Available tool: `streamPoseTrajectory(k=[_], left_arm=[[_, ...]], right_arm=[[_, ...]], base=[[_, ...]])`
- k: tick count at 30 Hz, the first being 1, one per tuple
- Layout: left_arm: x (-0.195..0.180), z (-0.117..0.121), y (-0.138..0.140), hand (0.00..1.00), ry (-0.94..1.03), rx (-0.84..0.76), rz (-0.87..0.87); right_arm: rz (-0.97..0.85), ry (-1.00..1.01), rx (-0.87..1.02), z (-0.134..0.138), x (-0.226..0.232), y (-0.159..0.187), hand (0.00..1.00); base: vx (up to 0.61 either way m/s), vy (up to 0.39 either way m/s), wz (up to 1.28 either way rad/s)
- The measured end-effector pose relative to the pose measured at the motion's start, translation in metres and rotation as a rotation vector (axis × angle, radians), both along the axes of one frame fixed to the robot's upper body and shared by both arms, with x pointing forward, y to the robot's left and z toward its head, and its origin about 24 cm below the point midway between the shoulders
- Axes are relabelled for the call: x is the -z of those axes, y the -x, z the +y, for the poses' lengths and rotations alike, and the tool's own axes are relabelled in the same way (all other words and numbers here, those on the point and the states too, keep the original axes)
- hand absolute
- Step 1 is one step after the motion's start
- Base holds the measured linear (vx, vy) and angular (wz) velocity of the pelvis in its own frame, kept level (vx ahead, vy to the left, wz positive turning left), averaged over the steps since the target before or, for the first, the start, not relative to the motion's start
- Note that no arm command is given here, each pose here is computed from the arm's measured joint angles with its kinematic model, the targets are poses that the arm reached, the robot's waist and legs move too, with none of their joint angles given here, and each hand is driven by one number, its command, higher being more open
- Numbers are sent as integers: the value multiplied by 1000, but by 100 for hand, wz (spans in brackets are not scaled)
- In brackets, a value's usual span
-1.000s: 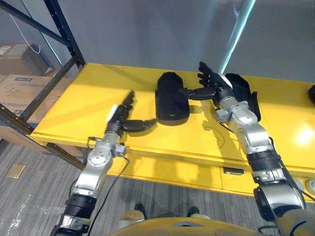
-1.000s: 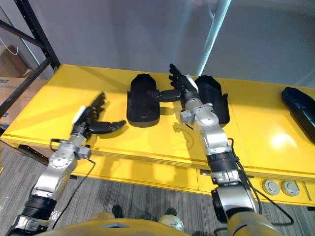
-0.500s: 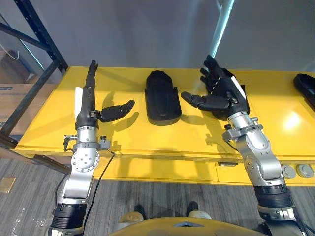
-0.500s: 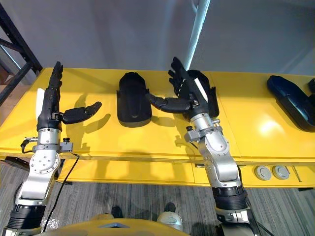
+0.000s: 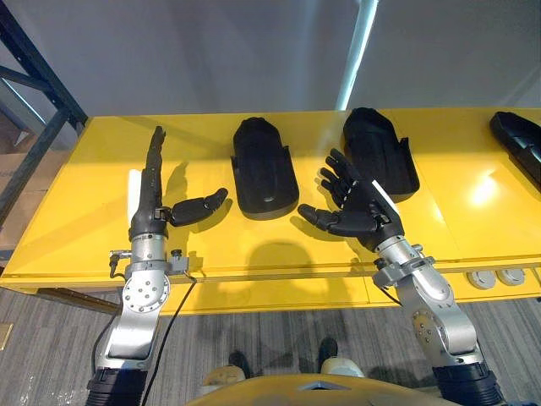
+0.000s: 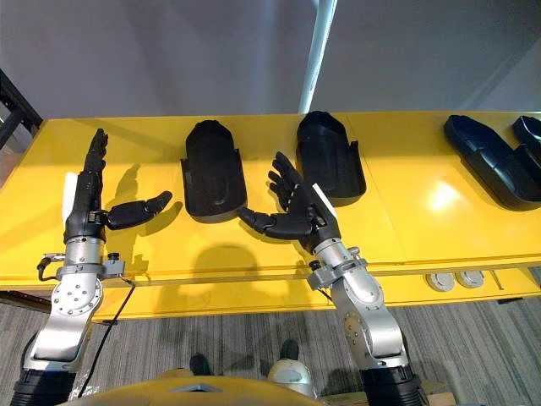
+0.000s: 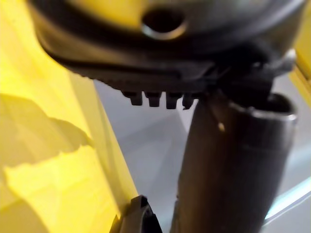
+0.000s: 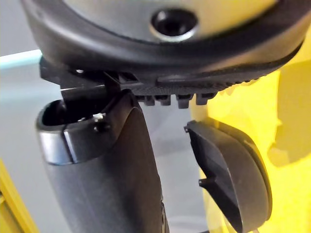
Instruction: Walk over and take three plastic housings, then place them on the shelf
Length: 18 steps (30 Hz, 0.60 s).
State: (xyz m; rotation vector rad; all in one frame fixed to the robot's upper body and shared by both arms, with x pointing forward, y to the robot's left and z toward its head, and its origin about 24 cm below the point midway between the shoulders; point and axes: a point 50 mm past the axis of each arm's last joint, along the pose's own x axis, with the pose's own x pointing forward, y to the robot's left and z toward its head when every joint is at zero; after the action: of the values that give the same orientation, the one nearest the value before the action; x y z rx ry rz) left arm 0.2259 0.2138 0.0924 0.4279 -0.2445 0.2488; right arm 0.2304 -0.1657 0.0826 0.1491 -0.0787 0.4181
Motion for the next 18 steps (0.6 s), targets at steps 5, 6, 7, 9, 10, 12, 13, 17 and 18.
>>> streamPoseTrajectory(k=[5, 6, 7, 9, 10, 12, 13, 17, 18], left_arm=[[0, 0, 0, 100, 2, -3, -2], [0, 0, 0, 100, 2, -3, -2], [0, 0, 0, 100, 2, -3, -2], [0, 0, 0, 100, 2, -3, -2], [0, 0, 0, 100, 2, -1, -1], [0, 0, 0, 100, 1, 3, 1], [0, 0, 0, 100, 1, 4, 1], [1, -2, 0, 100, 2, 12, 4], [1, -3, 0, 100, 2, 14, 4]], right_arm=[[24, -11, -107, 12, 6, 6, 100], [25, -10, -118, 13, 7, 7, 100], [27, -18, -137, 15, 7, 7, 100], [29, -28, -147, 17, 7, 8, 100], [32, -28, -158, 18, 8, 8, 100], [35, -28, -172, 19, 9, 8, 100], [35, -28, -177, 19, 10, 9, 100], [52, -22, -194, 21, 13, 12, 100], [59, -14, -208, 22, 14, 13, 100]], base=[[0, 0, 0], [0, 0, 0], [0, 0, 0], [0, 0, 0], [0, 0, 0], [0, 0, 0], [-3, -11, 4], [2, -15, 6], [0, 0, 0]])
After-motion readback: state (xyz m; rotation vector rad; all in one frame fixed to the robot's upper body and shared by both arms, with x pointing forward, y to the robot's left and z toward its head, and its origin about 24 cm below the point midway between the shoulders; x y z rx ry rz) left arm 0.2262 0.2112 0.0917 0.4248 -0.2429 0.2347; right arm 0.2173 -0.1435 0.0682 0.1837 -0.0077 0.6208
